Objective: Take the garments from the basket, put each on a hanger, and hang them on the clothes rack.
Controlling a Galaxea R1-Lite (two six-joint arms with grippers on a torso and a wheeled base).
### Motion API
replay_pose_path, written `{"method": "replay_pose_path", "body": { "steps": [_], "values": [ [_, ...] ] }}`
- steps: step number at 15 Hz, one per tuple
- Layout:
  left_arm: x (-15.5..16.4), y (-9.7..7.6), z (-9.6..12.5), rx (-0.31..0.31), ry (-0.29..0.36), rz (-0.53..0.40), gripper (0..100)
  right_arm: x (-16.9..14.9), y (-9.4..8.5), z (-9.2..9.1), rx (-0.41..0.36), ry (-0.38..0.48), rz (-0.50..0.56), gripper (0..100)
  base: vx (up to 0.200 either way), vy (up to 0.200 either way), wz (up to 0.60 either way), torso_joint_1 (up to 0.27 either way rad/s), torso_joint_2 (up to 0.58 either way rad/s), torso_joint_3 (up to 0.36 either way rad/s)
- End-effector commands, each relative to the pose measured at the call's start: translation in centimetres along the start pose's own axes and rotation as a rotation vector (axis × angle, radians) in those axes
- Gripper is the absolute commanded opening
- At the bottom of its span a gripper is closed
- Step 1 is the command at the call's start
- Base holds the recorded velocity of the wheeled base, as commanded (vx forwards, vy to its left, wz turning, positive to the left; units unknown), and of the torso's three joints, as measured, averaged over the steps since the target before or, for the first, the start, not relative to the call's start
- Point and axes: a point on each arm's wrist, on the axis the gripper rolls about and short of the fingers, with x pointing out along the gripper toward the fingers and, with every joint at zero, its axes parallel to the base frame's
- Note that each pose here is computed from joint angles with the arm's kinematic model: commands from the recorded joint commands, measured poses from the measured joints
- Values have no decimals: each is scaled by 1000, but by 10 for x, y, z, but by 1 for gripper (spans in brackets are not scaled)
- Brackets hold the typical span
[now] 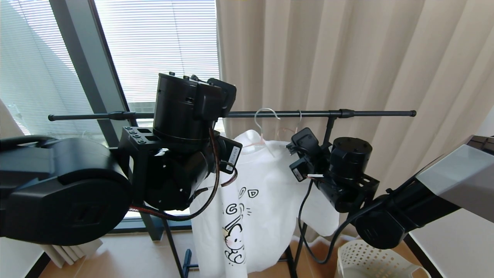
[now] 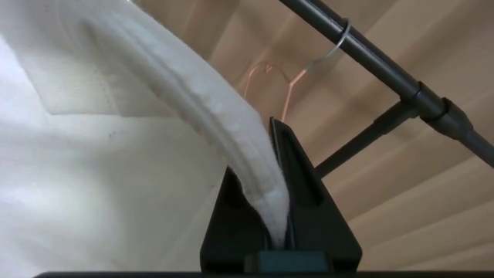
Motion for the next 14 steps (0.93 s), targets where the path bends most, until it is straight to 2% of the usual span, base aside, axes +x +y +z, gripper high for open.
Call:
{"method": "replay_pose_path", "body": {
  "steps": [1,4,6,9,11,14],
  "values": [
    [3,-2,1,1,0,-1,0,0,0,1,6,-8,0,0,0,0,0,0,0,0],
    [7,-5,6,3,2,-2,0,0,1,5,40,-33,-4,0,0,0,0,0,0,0],
    [6,-12,4,28,23,-19,0,0,-1,7,48,-49,-11,0,0,0,0,0,0,0],
    [7,-14,7,62,16,-15,0,-2,-1,9,54,-60,-14,0,0,0,0,0,0,0],
    [7,-7,17,97,-6,31,0,-6,5,10,51,-64,6,0,0,0,0,0,0,0],
    [12,11,37,105,-45,84,0,-15,12,8,41,-54,41,0,0,0,0,0,0,0]
  ]
}}
